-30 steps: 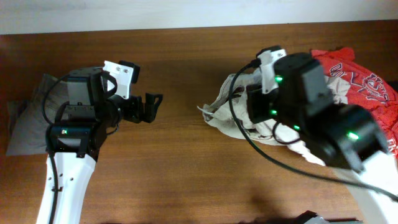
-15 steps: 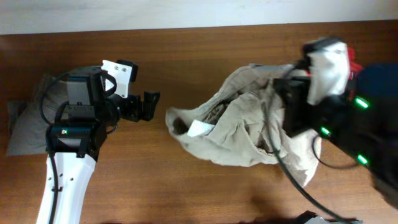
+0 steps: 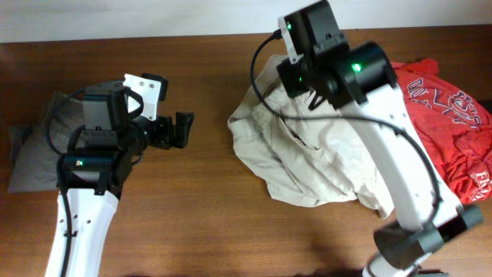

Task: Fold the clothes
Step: 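Grasp the beige shorts with the right gripper and drag them left, then release the shorts at table center and lift the right gripper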

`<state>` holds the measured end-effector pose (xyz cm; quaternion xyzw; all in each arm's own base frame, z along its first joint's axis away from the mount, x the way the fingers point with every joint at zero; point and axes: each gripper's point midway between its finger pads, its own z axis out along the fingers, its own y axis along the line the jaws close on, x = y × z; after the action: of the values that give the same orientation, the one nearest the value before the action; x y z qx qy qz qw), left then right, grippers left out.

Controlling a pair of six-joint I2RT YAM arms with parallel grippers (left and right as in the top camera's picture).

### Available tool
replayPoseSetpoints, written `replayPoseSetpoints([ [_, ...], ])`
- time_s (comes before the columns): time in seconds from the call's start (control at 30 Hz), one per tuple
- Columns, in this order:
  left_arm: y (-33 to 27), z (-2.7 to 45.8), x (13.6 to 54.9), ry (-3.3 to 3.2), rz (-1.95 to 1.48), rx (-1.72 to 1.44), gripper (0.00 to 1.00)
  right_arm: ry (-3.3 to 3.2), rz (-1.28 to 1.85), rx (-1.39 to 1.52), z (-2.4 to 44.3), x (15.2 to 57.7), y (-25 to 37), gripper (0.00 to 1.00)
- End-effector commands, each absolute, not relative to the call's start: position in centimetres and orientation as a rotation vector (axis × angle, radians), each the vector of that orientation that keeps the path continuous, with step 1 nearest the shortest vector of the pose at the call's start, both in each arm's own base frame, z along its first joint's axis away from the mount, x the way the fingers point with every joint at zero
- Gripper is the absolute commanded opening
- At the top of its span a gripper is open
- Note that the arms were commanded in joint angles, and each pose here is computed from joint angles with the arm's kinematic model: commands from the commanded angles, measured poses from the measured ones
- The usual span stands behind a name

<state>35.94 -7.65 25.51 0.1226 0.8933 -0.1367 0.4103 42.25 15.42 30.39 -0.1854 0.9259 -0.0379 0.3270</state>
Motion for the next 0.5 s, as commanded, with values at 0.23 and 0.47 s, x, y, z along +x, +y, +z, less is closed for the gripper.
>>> replayPoseSetpoints([
  [0.23,-7.7,27.0,35.8,2.209,-0.323,0.333,0.99,2.567,0.251,-0.348,31.0,38.9,13.2,0.70],
  [0.47,-7.7,27.0,35.9,2.207,-0.322,0.333,0.99,2.724,0.186,-0.368,24.3,39.6,12.9,0.77],
])
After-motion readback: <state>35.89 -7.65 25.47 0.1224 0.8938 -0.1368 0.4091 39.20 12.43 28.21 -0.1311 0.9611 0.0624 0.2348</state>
